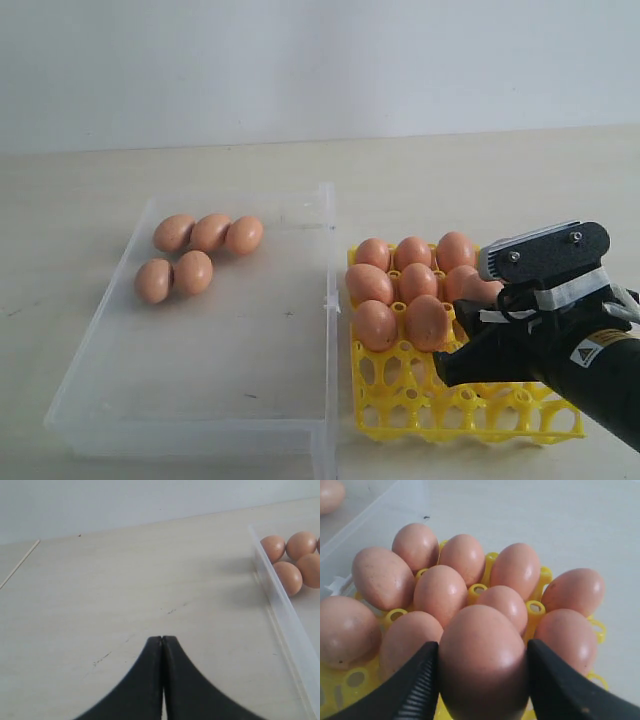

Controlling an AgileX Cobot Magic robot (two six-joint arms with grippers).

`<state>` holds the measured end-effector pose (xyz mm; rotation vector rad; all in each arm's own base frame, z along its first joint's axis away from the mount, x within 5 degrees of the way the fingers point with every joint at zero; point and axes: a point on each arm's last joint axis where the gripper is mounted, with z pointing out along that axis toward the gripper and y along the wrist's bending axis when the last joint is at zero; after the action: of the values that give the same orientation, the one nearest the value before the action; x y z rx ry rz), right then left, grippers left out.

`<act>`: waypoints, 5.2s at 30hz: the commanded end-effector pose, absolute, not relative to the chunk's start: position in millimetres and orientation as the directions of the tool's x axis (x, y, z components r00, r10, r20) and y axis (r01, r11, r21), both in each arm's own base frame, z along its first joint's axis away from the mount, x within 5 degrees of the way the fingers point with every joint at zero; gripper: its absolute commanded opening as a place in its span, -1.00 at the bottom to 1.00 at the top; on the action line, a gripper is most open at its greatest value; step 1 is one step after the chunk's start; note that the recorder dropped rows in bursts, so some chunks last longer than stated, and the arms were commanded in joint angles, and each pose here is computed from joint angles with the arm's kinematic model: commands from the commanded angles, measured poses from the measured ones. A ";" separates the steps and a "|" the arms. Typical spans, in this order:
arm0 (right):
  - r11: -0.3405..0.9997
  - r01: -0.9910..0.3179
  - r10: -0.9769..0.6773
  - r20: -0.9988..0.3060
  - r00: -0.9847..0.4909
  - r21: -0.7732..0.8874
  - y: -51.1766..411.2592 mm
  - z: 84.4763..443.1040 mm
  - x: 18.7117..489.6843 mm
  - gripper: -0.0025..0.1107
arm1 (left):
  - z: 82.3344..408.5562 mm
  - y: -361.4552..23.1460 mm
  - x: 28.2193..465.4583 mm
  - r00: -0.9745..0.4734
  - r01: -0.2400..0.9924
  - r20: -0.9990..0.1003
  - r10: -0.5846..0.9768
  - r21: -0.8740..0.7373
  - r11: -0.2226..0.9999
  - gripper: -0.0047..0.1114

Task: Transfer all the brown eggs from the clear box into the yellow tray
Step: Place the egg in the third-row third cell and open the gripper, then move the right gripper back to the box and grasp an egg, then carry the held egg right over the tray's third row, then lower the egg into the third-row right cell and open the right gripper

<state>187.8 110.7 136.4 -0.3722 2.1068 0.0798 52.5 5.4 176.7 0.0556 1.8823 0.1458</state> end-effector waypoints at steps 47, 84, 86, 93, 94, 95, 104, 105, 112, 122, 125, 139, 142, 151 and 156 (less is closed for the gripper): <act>0.819 -0.536 -0.388 -0.493 -0.779 0.202 364.9 185.5 352.1 0.16 | 179.2 5.0 52.4 -0.293 -0.032 -0.950 0.108 0.122 0.992 -0.92; 0.750 -0.661 -0.333 -0.840 -0.429 0.040 340.1 241.4 342.3 -0.96 | 179.2 5.0 52.4 -0.293 -0.032 -0.950 0.108 0.122 0.992 -0.92; 0.731 -0.680 -0.281 -0.888 -0.364 0.048 322.1 241.7 327.2 -0.96 | 179.2 5.0 52.4 -0.293 -0.032 -0.950 0.108 0.122 0.992 -0.92; 0.808 -0.588 -0.235 -0.936 -0.262 -0.038 232.1 224.2 275.8 -0.96 | 179.2 5.0 52.4 -0.293 -0.032 -0.950 0.108 0.122 0.992 -0.92; 0.825 -0.562 -0.238 -0.936 -0.258 -0.054 218.8 221.8 268.7 -0.96 | 179.2 5.0 52.4 -0.293 -0.032 -0.950 0.108 0.122 0.992 -0.92; 0.841 -0.538 -0.230 -0.940 -0.253 -0.060 208.6 220.3 263.0 -0.96 | 179.2 5.0 52.4 -0.293 -0.032 -0.950 0.108 0.122 0.992 -0.92; 0.952 -0.304 -0.130 -0.949 -0.286 -0.039 122.1 194.7 201.4 -0.96 | 179.2 5.0 52.4 -0.293 -0.032 -0.950 0.108 0.122 0.992 -0.92; 0.962 -0.270 -0.113 -0.950 -0.290 -0.033 114.2 191.2 196.1 -0.96 | 179.2 5.0 52.4 -0.293 -0.032 -0.950 0.108 0.122 0.992 -0.92; 0.984 -0.175 -0.104 -0.907 -0.408 -0.034 89.2 162.0 174.8 -0.96 | 179.2 5.0 52.4 -0.293 -0.032 -0.950 0.108 0.122 0.992 -0.92; 0.998 -0.027 -0.069 -0.872 -0.484 -0.064 80.2 136.1 178.8 -0.96 | 179.2 5.0 52.4 -0.293 -0.032 -0.950 0.108 0.122 0.992 -0.92; 0.997 -0.027 -0.078 -0.864 -0.497 -0.075 86.3 131.5 186.2 -0.96 | 179.2 5.0 52.4 -0.293 -0.032 -0.950 0.108 0.122 0.992 -0.92; 0.998 -0.058 -0.053 -0.827 -0.560 -0.025 87.8 128.5 209.7 -0.41 | 179.2 5.0 52.4 -0.293 -0.032 -0.950 0.108 0.122 0.992 -0.92; 0.997 -0.066 -0.064 -0.805 -0.590 -0.031 91.4 121.6 213.3 -0.32 | 179.2 5.0 52.4 -0.293 -0.032 -0.950 0.108 0.122 0.992 -0.92; 0.997 -0.067 -0.073 -0.792 -0.606 -0.041 94.0 115.9 217.3 0.19 | 179.2 5.0 52.4 -0.293 -0.032 -0.950 0.108 0.122 0.992 -0.92; 0.998 -0.058 -0.038 -0.827 -0.561 -0.006 93.2 133.5 216.7 0.19 | 179.2 5.0 52.4 -0.293 -0.032 -0.950 0.108 0.122 0.992 -0.92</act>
<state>215.4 93.3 120.9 -0.0793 2.2117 0.0059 52.5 5.4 176.7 0.0556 1.8823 0.1458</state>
